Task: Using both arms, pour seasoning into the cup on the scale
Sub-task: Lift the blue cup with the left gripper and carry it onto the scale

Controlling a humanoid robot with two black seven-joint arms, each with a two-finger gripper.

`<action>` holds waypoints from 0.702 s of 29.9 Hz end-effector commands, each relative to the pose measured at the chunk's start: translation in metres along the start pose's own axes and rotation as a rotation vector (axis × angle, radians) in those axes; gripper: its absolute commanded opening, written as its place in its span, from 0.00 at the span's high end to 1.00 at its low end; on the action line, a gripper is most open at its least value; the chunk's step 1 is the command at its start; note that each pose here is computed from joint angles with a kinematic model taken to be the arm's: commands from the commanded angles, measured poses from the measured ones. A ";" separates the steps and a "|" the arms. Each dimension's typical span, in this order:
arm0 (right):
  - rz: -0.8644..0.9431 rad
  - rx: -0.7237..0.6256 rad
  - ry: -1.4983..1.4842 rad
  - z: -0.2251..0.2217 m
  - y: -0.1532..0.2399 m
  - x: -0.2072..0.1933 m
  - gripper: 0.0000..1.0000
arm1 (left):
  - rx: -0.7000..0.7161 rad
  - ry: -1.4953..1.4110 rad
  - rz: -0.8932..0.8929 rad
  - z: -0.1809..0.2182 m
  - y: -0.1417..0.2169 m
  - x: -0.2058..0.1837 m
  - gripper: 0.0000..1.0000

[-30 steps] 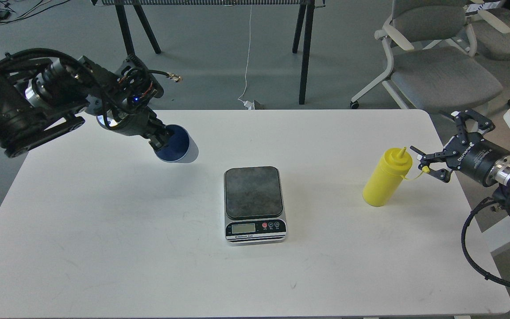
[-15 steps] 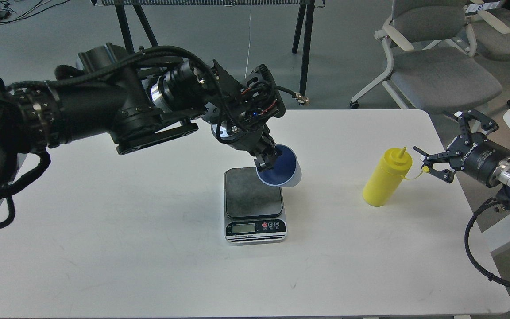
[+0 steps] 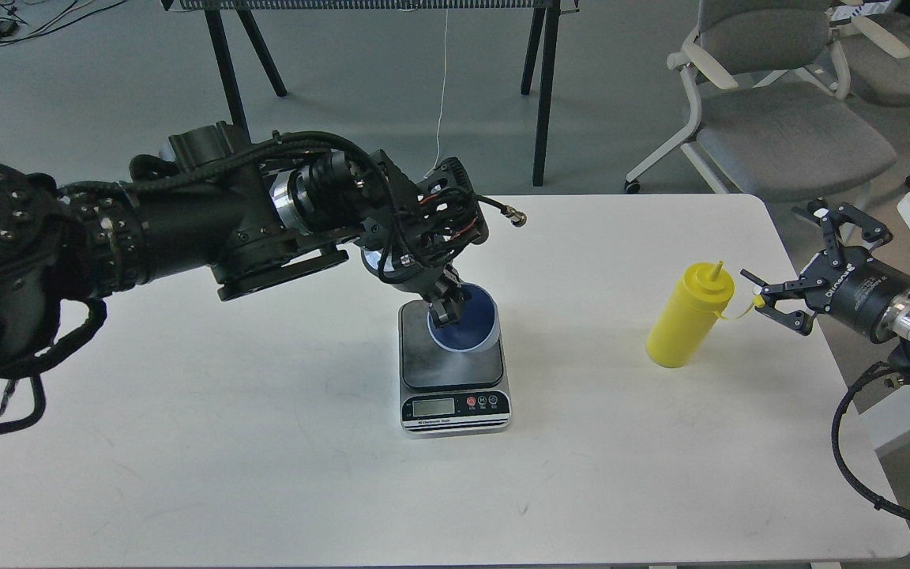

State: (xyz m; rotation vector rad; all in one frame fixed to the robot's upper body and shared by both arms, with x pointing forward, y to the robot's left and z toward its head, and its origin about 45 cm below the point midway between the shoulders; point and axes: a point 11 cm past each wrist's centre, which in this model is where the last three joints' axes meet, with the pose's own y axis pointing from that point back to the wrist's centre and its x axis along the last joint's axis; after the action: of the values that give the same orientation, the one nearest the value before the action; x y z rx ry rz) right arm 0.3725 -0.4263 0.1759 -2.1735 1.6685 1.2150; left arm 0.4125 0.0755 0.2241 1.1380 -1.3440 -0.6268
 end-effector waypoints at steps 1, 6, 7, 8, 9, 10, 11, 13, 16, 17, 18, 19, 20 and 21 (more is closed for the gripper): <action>-0.001 0.001 0.000 0.000 0.000 0.000 0.02 | 0.016 0.003 -0.032 -0.006 0.001 -0.013 0.93; 0.002 0.003 -0.001 -0.001 0.000 0.001 0.02 | 0.017 0.001 -0.045 -0.006 0.000 -0.017 0.93; 0.002 0.003 -0.001 -0.001 0.000 0.001 0.02 | 0.016 0.002 -0.044 -0.006 0.000 -0.017 0.92; 0.002 0.003 -0.001 -0.001 0.000 0.001 0.02 | 0.016 0.002 -0.044 -0.006 0.000 -0.017 0.92; 0.003 0.002 -0.002 0.000 0.001 0.001 0.02 | 0.016 0.000 -0.046 -0.006 0.000 -0.017 0.92; 0.002 0.003 -0.001 -0.001 0.000 0.001 0.02 | 0.016 -0.001 -0.049 -0.006 0.000 -0.018 0.92; 0.002 0.003 -0.001 -0.001 0.000 0.001 0.02 | 0.015 -0.002 -0.054 -0.006 -0.001 -0.019 0.92; 0.005 0.002 -0.002 0.000 0.001 0.002 0.02 | 0.015 -0.005 -0.063 -0.005 -0.002 -0.021 0.92; 0.006 0.003 -0.002 0.000 0.001 0.002 0.02 | 0.014 -0.003 -0.065 -0.005 -0.003 -0.023 0.92; 0.006 0.003 -0.002 0.000 0.001 0.002 0.02 | 0.009 -0.001 -0.066 -0.003 -0.004 -0.024 0.92; 0.006 0.003 -0.002 0.000 0.001 0.002 0.02 | 0.009 0.000 -0.067 -0.003 -0.005 -0.025 0.91; 0.006 0.003 -0.002 0.000 0.001 0.002 0.02 | 0.009 0.001 -0.066 -0.003 -0.004 -0.024 0.91; 0.006 0.003 -0.002 0.000 0.001 0.002 0.02 | 0.008 0.000 -0.065 -0.003 -0.005 -0.024 0.91; 0.006 0.003 -0.002 0.000 0.001 0.002 0.02 | 0.007 0.002 -0.067 -0.003 -0.005 -0.025 0.90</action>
State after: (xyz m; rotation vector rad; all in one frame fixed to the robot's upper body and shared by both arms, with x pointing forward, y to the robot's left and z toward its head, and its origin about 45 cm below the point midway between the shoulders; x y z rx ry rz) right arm 0.3718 -0.4283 0.1749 -2.1664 1.6761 1.2156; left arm 0.4124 0.0962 0.2108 1.1942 -1.3159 -0.6693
